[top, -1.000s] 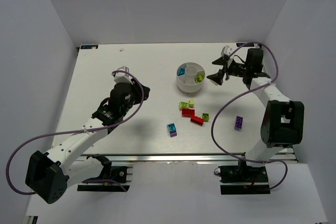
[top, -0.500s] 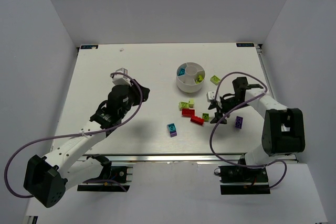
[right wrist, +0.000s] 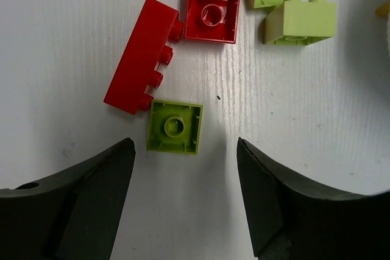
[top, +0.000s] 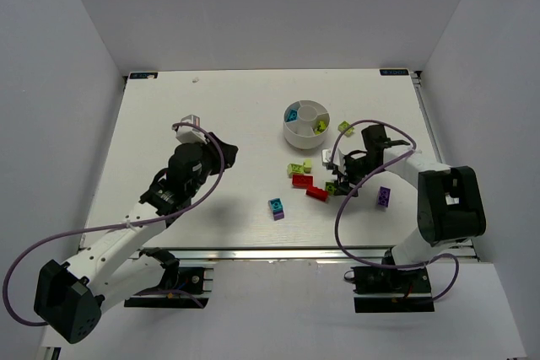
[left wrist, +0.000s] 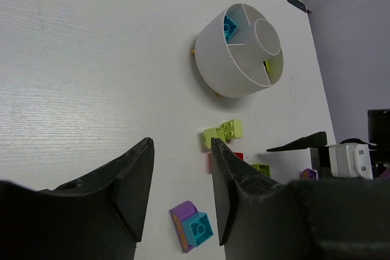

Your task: Sort the legos into containers by color

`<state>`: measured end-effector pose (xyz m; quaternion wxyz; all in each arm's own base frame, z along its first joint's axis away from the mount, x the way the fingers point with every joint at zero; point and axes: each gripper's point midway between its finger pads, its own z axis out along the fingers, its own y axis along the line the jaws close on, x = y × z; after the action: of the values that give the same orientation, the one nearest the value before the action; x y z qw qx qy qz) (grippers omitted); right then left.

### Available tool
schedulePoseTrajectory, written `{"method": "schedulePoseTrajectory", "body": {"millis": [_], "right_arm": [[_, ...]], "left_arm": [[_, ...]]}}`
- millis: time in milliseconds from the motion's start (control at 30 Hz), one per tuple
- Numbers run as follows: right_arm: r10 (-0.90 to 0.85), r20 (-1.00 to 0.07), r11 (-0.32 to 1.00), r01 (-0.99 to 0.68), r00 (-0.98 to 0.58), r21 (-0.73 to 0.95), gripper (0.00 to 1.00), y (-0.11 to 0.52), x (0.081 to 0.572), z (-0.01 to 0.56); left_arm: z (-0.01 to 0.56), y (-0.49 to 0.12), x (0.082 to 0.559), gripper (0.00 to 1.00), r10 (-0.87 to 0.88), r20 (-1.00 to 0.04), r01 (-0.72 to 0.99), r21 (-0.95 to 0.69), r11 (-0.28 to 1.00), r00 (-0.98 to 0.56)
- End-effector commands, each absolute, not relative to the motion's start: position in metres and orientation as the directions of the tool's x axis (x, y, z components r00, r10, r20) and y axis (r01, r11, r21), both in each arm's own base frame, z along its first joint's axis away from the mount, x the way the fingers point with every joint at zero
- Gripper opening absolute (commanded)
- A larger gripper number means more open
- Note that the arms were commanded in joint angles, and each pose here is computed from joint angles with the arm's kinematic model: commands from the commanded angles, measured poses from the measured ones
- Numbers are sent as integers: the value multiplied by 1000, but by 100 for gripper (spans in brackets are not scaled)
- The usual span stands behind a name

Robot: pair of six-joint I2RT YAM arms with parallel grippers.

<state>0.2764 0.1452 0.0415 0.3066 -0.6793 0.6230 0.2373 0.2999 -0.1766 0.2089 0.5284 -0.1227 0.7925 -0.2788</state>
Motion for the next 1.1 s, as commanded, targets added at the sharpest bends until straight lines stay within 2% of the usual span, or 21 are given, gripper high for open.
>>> {"method": "schedulePoseTrajectory", "body": {"millis": [0,300,533,667,800,867,900,1067], "right_arm": [[-709,-695,-42,-991,118,-125,72,152,281,37],[-724,-683,-34,-994,99,-109,60,158,284,25],[-734,-670,-49,-992,116,-118,30,155,283,27],[-703,-696,-34,-984,148,-175,23,159,290,50],[-630,-773,118,-973,81,-198,14,168,324,91],[-521,-853,313,-940,-48,-139,7,179,360,129],[-518,-854,314,-938,-40,-146,7,180,363,133],[-363,-928,492,-863,-82,-116,4,187,399,176]], "left_arm": [[214,-171,298,52,-511,-766,92,-584,806,-390],[213,-170,299,53,-504,-770,88,-576,812,-390],[214,-172,301,53,-494,-776,93,-568,818,-393],[213,-173,303,53,-492,-777,94,-566,819,-393],[212,-174,303,53,-490,-775,96,-567,818,-399],[212,-175,304,53,-487,-777,100,-565,819,-399],[213,-176,304,53,-488,-777,102,-566,818,-399],[212,-176,304,53,-489,-775,103,-568,817,-400]]}}
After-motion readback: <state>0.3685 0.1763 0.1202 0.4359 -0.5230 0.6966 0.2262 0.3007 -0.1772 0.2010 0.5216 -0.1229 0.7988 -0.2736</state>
